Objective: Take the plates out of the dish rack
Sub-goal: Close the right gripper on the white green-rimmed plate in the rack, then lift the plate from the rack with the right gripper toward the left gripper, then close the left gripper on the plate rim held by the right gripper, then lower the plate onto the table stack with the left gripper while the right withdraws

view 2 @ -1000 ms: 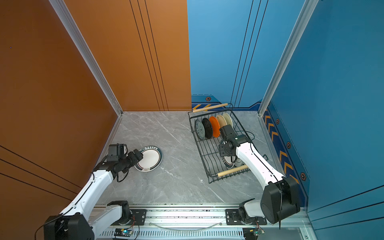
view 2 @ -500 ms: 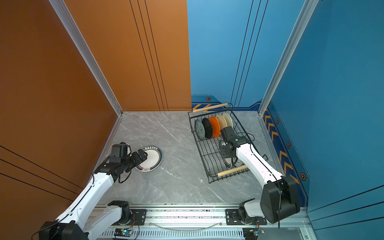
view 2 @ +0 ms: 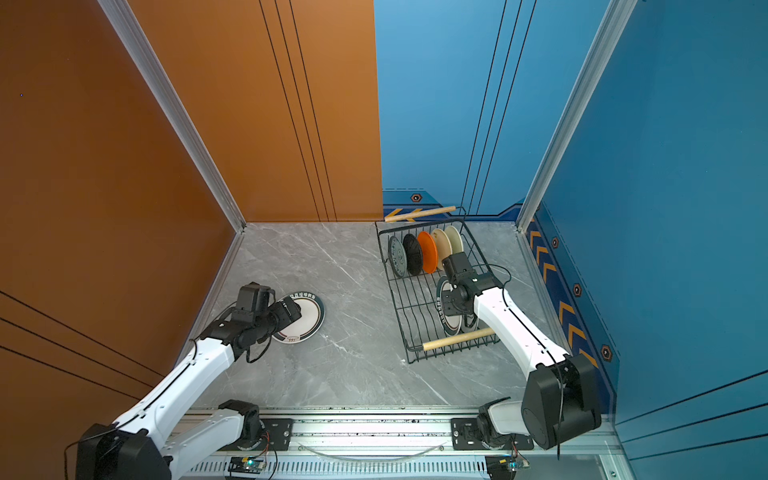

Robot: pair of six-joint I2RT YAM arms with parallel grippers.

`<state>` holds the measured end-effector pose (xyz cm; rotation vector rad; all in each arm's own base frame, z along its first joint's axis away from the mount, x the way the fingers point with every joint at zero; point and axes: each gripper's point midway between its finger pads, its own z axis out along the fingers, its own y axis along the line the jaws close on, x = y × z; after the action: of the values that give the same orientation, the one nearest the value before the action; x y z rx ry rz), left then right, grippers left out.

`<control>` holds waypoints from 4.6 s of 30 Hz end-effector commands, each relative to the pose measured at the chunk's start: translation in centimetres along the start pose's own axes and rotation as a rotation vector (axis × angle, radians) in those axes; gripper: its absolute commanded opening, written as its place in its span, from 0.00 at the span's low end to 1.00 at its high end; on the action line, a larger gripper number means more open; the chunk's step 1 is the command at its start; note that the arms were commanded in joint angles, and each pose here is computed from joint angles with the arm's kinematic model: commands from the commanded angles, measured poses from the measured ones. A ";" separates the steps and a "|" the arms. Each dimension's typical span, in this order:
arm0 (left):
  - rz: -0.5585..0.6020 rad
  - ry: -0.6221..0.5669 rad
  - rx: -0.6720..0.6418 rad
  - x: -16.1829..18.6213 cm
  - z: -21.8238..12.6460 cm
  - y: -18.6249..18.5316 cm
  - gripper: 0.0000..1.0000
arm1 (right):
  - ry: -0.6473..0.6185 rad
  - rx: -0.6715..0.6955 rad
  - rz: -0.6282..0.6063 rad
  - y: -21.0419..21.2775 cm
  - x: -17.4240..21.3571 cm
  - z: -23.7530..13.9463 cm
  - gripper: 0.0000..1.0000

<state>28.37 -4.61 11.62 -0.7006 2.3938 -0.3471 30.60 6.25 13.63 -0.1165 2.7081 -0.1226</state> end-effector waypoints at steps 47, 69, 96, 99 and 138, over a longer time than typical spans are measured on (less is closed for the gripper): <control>0.208 -0.031 0.773 -1.2 -5.0 -21.9 1.00 | -0.384 -1.014 0.497 14.3 -12.7 -13.1 0.07; 0.194 0.073 0.871 0.5 -4.3 -23.6 0.58 | -0.170 -1.297 0.370 22.4 -11.1 -12.7 0.15; 0.096 0.077 0.739 -1.6 -4.4 -17.0 0.00 | -0.229 -1.012 0.205 21.3 -11.3 -11.0 0.87; 0.073 0.046 0.664 -2.5 -4.7 -14.4 0.00 | -0.271 -0.823 0.144 18.7 -10.8 -10.6 1.00; -0.158 -0.081 -0.042 -2.8 -1.3 4.6 0.06 | -0.295 0.134 -0.064 2.2 -6.7 -9.0 1.00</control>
<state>27.26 0.19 12.37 -0.9157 2.2963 -0.3647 33.68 9.59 24.96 -0.1395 2.3563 -0.3185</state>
